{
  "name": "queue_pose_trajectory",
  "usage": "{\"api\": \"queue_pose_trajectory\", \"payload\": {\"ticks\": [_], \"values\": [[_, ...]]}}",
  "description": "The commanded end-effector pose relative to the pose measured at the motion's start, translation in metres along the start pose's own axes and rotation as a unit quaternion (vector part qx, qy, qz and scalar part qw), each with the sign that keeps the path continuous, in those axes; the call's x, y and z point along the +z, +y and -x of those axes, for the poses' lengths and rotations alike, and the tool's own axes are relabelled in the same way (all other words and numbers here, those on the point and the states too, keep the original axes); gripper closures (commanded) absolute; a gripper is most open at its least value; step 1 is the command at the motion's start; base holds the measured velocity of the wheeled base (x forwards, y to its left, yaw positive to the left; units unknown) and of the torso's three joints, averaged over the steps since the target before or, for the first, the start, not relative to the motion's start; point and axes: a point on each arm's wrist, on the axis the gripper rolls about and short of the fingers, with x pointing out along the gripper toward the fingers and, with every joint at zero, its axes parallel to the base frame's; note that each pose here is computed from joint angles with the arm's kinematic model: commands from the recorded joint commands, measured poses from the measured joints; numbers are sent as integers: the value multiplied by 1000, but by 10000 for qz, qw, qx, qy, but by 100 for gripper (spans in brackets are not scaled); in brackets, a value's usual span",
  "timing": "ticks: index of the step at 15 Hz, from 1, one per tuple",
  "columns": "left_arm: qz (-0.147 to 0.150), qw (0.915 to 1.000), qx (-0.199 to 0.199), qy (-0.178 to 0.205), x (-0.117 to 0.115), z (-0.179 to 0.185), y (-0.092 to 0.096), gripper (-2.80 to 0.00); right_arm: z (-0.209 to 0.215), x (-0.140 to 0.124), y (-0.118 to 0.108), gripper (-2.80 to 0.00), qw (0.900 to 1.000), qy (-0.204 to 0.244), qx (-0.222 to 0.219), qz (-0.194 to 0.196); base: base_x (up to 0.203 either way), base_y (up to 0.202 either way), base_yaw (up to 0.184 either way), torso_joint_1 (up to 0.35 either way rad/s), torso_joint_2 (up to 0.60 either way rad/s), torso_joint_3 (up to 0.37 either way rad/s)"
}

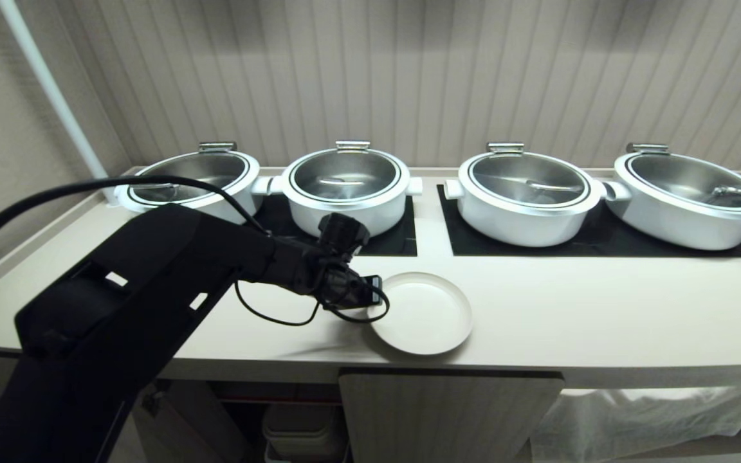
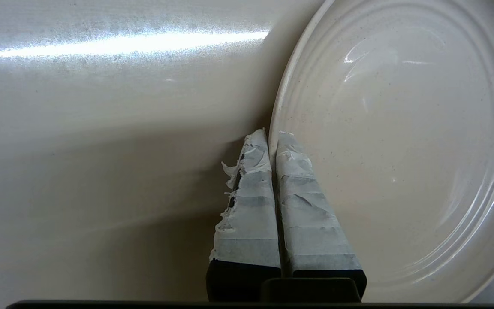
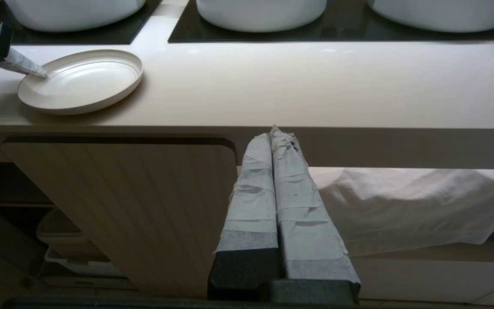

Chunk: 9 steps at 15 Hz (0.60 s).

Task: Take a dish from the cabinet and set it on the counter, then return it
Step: Place it on the table

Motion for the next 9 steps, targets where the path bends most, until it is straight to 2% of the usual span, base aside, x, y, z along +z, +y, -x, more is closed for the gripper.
{"api": "queue_pose_trajectory", "payload": {"ticks": [1, 2, 3, 9], "values": [[13, 10000, 6, 19, -1, -1, 0, 0, 0, 0, 0, 0, 10000, 0, 0, -2, 0, 0, 0, 0, 0, 0], [13, 10000, 3, 14, -1, -1, 0, 0, 0, 0, 0, 0, 10000, -7, -1, -2, 0, 0, 0, 0, 0, 0], [13, 10000, 6, 19, -1, -2, 0, -280, 0, 0, 0, 0, 10000, 0, 0, -2, 0, 0, 0, 0, 0, 0], [23, 10000, 22, -15, 1, -3, 1, -280, 0, 0, 0, 0, 10000, -1, -5, -2, 0, 0, 0, 0, 0, 0]]}}
